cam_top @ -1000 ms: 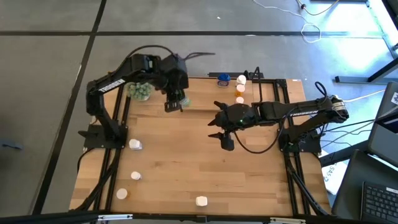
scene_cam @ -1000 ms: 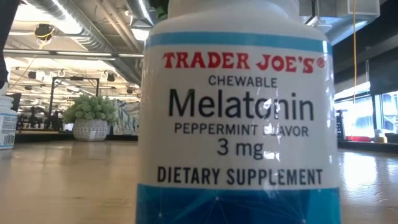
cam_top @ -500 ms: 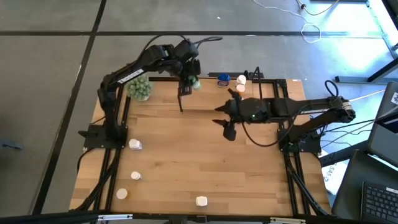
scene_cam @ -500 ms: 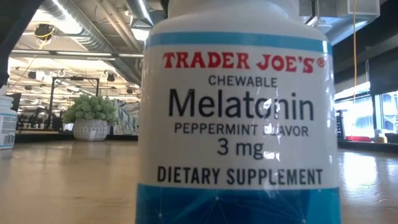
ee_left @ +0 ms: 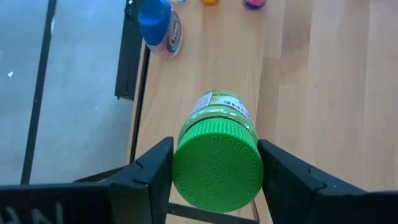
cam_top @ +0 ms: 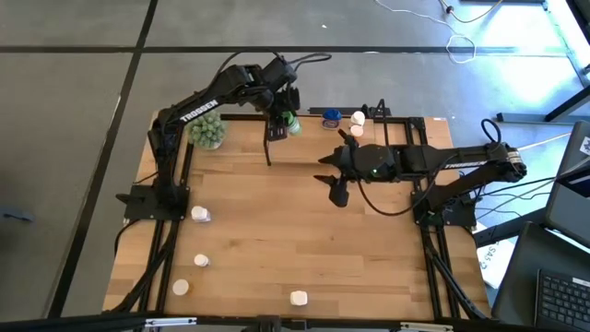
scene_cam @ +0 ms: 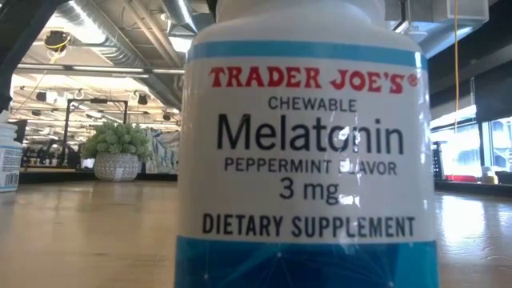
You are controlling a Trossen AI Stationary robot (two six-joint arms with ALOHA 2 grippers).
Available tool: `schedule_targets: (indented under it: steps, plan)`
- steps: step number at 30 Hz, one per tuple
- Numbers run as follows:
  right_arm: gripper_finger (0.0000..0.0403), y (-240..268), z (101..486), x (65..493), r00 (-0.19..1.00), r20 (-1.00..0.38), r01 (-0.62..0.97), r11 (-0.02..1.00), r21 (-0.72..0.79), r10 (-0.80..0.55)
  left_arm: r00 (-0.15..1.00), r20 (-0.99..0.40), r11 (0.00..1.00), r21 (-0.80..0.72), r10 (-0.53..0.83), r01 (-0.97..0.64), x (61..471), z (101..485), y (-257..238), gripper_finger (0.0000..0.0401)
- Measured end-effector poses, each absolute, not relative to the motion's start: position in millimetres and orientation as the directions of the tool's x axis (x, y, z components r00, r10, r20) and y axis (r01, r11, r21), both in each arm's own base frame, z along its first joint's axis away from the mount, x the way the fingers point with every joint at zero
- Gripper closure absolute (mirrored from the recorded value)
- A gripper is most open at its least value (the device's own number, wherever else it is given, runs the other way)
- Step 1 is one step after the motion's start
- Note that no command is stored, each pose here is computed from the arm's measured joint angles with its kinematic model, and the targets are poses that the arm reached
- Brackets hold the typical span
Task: Pick and place medicine bottles onto shelf by color
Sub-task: Put the green medicine on the shelf
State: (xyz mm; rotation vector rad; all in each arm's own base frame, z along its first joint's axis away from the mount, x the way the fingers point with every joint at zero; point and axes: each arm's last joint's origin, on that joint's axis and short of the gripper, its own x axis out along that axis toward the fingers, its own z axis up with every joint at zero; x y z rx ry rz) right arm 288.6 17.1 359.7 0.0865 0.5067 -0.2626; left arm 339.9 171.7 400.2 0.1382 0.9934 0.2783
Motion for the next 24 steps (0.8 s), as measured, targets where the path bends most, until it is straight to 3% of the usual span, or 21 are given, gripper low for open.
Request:
schedule_targets:
  steps: [13, 24]
  plan:
    - [0.0176, -13.2, 354.6, 291.4, 0.812, -0.522, 0.331, 0.943, 0.042, -0.261, 0.527, -0.814, 0.968, 0.234, 0.244, -0.088, 352.3, 399.5, 141.6, 0.0218]
    - [0.0181, -23.1, 352.1, 293.2, 0.828, -0.543, 0.23, 0.968, 0.101, -0.14, 0.534, -0.814, 0.97, 0.236, 0.229, -0.058, 357.1, 399.5, 129.3, 0.0218]
